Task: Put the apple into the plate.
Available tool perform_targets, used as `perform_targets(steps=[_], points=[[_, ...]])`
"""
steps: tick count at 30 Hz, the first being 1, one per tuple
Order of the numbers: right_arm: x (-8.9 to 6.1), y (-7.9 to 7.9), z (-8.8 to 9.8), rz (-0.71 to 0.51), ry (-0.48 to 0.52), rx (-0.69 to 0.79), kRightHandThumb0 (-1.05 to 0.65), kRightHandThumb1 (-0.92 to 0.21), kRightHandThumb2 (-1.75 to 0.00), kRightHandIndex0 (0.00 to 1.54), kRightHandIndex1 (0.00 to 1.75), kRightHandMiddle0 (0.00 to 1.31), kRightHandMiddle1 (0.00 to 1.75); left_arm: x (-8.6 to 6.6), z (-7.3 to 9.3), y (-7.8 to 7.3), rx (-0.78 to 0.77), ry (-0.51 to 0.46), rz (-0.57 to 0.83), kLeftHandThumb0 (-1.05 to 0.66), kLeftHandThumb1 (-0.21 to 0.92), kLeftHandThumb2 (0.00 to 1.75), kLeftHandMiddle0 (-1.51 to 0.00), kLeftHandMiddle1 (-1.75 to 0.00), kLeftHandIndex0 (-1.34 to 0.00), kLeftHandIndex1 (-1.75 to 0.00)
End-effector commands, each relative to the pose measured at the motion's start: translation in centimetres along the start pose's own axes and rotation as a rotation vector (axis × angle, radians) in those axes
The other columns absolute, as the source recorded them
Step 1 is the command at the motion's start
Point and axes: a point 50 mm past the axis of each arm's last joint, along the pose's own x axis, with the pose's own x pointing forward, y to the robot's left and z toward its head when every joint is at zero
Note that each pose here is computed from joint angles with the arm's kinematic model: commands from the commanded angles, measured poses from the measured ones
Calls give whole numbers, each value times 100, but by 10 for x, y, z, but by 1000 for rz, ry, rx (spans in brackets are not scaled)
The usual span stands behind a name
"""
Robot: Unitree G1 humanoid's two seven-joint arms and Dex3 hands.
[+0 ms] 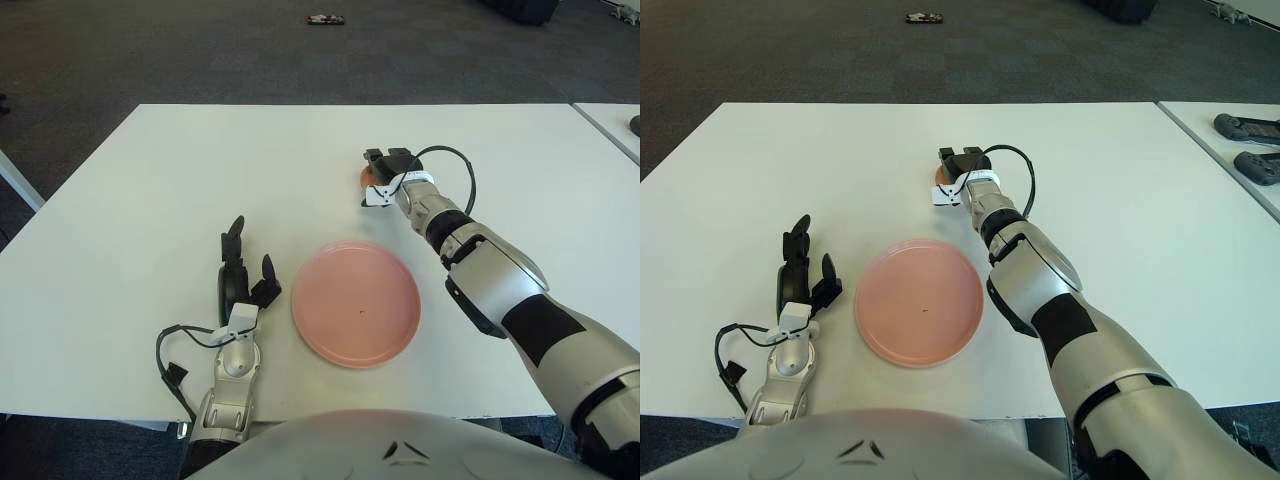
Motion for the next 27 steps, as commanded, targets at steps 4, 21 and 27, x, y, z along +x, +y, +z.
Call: perform_targets(steps=[4,21,27], points=[[-1,7,-2,26,12,-12,-100,-92,-39,10,3,0,49,-7,0,0,4,-2,0,-83,92,85,-25,-11,0,-59],[-4,15,-4,41,27,-12,-89,-92,-26,22,14,0,76,-18,3,1,3,3,4,-85,92,86,-24,-10,0,-55],[-5,18,-5,45,31,-24,-84,-90,-21,11,68,0,98,-22,5,1,2,3,6,-84,92,87,-24,-10,0,-55]])
